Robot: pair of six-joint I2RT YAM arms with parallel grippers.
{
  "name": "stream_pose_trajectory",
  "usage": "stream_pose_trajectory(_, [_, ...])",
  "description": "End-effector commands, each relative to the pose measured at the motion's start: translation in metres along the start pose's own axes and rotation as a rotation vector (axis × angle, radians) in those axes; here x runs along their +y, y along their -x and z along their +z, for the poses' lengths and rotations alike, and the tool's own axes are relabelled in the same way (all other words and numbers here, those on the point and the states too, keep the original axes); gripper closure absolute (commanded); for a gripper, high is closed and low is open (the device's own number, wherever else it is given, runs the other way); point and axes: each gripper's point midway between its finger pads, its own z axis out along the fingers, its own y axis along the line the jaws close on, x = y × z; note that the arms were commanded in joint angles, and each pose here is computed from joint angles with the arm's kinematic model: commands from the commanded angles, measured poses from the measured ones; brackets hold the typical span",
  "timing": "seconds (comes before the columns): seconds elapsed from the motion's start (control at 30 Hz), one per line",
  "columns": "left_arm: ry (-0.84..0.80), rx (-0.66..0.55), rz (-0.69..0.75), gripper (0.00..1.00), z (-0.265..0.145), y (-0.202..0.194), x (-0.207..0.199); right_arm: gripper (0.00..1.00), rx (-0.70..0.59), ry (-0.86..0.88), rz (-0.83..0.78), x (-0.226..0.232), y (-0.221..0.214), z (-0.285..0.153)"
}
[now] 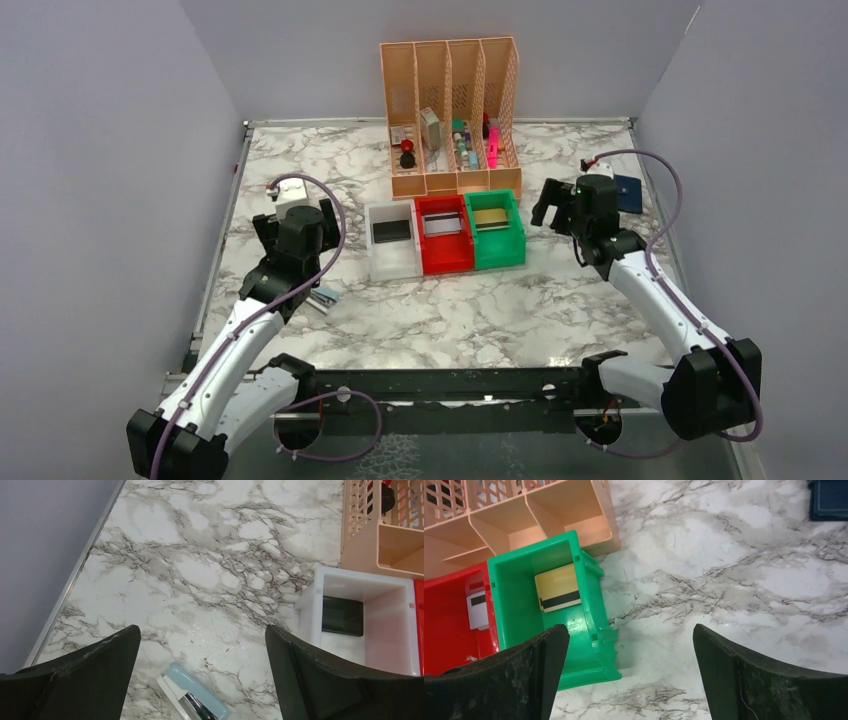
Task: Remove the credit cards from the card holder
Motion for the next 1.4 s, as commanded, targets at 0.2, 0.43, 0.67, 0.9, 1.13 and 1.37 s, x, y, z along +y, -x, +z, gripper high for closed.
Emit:
stream_pose_trajectory(0.2, [-0.110, -0.052, -0.080, 0.01, -0.004, 0.004, -0.012, 0.01, 0.135, 0.034, 0.071, 0.002, -0.038, 0.014])
stream_pose_trajectory(0.43, [-0.348, -0.096, -0.142, 0.01, -0.026, 0.019, -0.037, 0.01, 0.219, 0.090, 0.086, 0.014, -0.056, 0.025])
stream_pose_trajectory(0.67, [-0.442, -0.094, -0.128, 0.01, -0.040, 0.013, -0.042, 0.01, 0.229, -0.024, 0.080, -0.003, -0.056, 0.040])
stream_pose_trajectory(0.9, [-0.373, -0.005, -0.111, 0.01, -0.024, -0.003, -0.035, 0.01, 0.176, -0.289, 0.054, -0.050, -0.024, 0.065])
stream_pose_trajectory(1.13, [-0.331, -0.020, -0.110, 0.01, -0.022, -0.009, -0.022, 0.01, 0.124, -0.364, 0.109, -0.077, 0.021, 0.096])
stream_pose_trajectory(1.37, [-0.323, -0.015, -0.113, 0.02, -0.020, -0.011, -0.021, 0.01, 0.086, -0.523, 0.220, -0.139, 0.055, 0.126])
